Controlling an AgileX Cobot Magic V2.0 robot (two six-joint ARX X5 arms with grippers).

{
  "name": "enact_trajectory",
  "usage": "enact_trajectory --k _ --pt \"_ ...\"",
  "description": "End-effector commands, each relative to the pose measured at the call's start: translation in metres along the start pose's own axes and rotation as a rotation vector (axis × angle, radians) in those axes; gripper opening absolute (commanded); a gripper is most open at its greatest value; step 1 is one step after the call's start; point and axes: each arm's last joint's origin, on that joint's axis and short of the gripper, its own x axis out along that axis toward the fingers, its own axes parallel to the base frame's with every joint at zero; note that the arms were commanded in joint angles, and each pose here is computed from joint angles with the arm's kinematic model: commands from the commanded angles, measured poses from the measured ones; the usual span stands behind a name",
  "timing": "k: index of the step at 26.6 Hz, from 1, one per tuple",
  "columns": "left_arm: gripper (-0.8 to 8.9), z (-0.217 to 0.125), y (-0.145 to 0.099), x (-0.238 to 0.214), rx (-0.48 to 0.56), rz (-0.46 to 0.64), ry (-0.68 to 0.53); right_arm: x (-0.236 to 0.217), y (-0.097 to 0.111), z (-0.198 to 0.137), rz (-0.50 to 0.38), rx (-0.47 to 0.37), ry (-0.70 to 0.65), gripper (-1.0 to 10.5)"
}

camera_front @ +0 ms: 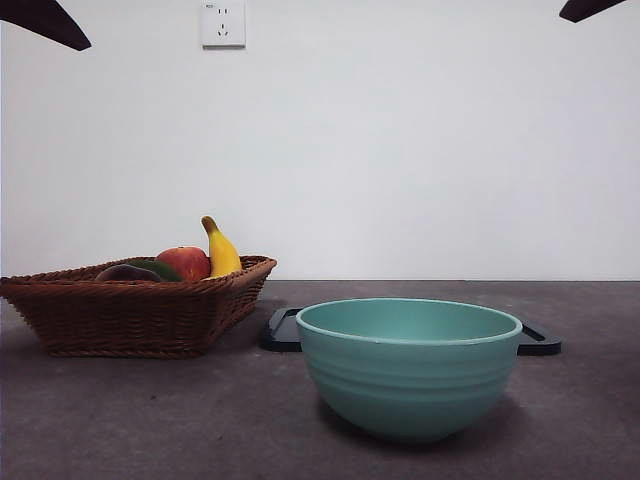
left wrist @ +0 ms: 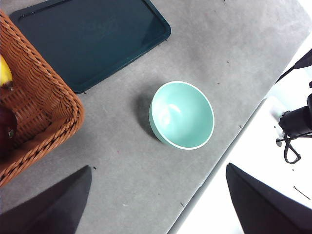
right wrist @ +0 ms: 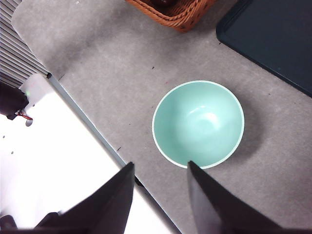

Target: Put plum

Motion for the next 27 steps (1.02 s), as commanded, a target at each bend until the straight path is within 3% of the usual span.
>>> enact_trajectory --k 1,10,15,27 --pt "4.36 0.0048 -0.0016 -0.0024 0.02 -0.002 -0.014 -0.0008 0.0024 0.0038 0.011 -0.032 -0.011 1.7" --pt "3.95 0.0047 -0.0016 -0.0024 0.02 -0.002 -0.013 -0.0008 0.0024 0.0037 0.011 -0.039 -0.01 1.6" --pt "-0.03 0.0048 -0.0016 -0.0024 0.02 -0.002 -0.014 -0.0008 0.0024 0.0037 0.01 -0.05 -0.01 0.1" --pt "0.08 0.0049 -0.0016 -0.0025 0.022 -0.002 -0.016 -0.0008 0.0021 0.0038 0.0 -0.061 -0.012 0.1"
